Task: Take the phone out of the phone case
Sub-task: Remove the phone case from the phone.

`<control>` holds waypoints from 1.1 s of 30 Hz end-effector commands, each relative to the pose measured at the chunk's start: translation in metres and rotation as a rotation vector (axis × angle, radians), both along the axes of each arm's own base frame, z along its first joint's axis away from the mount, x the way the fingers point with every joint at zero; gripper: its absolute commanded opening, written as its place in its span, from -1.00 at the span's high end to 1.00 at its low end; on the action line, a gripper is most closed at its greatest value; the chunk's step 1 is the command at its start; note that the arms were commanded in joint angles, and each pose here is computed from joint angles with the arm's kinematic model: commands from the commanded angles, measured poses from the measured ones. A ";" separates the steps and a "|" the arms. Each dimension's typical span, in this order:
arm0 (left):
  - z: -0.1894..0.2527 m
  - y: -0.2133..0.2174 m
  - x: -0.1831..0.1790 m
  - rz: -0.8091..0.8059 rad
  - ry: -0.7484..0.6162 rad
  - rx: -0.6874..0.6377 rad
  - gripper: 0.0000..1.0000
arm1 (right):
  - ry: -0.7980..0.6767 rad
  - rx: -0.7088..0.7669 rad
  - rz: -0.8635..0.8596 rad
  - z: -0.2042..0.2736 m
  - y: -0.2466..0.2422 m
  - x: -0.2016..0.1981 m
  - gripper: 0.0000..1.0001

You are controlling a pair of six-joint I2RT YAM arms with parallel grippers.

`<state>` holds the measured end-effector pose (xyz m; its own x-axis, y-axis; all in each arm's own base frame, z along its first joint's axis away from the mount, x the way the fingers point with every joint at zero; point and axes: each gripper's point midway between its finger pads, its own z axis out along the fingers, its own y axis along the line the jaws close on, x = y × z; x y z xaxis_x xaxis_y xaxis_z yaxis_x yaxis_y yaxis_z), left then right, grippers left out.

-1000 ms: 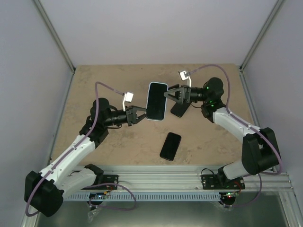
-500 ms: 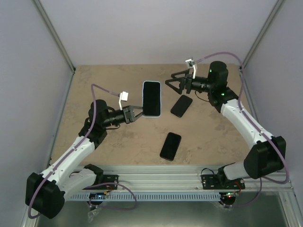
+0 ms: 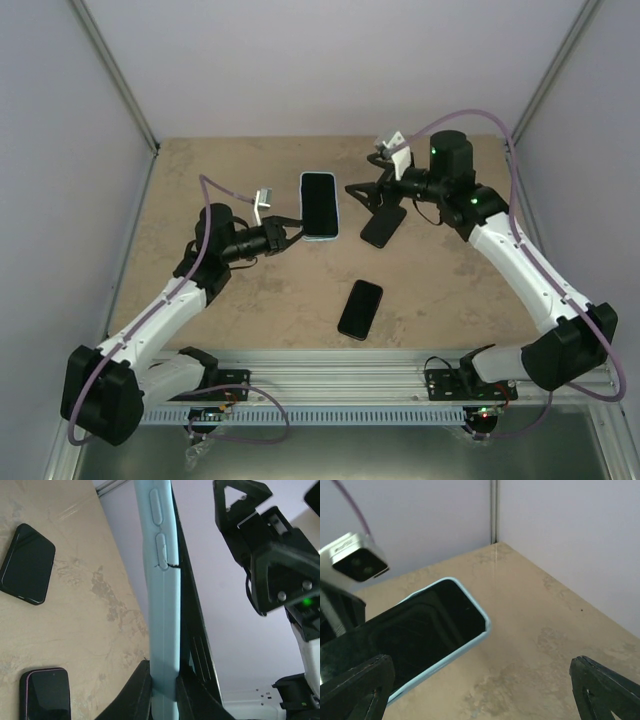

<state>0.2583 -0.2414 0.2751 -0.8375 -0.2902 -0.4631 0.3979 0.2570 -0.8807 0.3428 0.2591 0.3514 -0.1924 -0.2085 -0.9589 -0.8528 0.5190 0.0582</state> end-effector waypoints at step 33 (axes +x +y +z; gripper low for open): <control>0.007 0.007 0.035 0.103 0.182 -0.127 1.00 | -0.519 -0.578 0.171 -0.060 0.098 -0.072 -0.02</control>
<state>0.2886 -0.2347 0.2496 -0.8945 -0.4091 -0.1803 0.0970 0.2161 -0.9715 0.2679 0.3538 0.3052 0.3107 -0.6493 -0.6941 -0.7965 0.2207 -0.5630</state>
